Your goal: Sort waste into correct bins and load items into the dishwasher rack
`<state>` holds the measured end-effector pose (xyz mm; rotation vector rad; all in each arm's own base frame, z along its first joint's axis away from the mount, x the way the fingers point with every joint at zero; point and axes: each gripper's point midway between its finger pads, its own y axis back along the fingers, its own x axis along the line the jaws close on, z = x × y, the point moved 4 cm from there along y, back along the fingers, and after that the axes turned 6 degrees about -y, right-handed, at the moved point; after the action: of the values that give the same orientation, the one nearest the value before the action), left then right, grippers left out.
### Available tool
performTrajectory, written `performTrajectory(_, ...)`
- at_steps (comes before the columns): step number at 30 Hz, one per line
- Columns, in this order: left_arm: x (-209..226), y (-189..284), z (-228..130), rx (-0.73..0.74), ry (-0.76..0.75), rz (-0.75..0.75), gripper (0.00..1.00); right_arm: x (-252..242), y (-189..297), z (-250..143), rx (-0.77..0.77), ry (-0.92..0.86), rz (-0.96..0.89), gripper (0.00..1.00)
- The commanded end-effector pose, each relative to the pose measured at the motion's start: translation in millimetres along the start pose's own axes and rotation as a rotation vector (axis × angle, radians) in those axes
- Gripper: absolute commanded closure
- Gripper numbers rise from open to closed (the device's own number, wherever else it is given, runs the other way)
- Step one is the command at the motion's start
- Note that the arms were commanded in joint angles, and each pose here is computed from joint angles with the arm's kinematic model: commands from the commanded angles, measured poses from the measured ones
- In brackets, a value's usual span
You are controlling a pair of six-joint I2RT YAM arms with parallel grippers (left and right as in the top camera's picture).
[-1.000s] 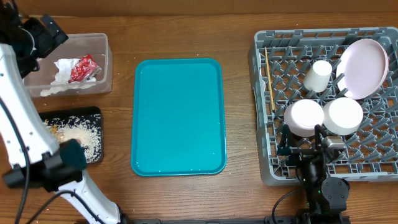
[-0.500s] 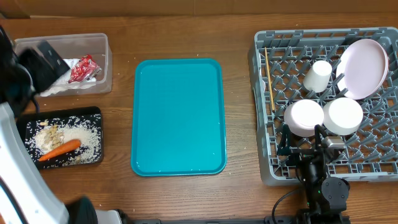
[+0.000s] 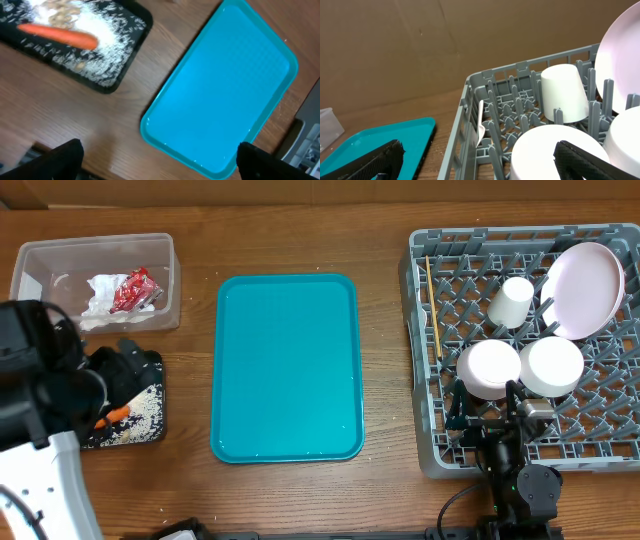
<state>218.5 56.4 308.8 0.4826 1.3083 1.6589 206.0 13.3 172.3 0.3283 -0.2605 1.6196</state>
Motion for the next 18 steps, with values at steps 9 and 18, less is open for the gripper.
performTrajectory(9, -89.5, -87.6, -13.2, -0.376, -0.610, -0.405, 0.00, -3.1, 0.0, -0.4, -0.011, 0.008, -0.013, 0.00)
performTrajectory(18, -71.1, -122.3, -44.0, -0.705, -0.652, -0.473, 0.00, -3.1, 0.0, -0.4, -0.011, 0.008, -0.013, 0.00)
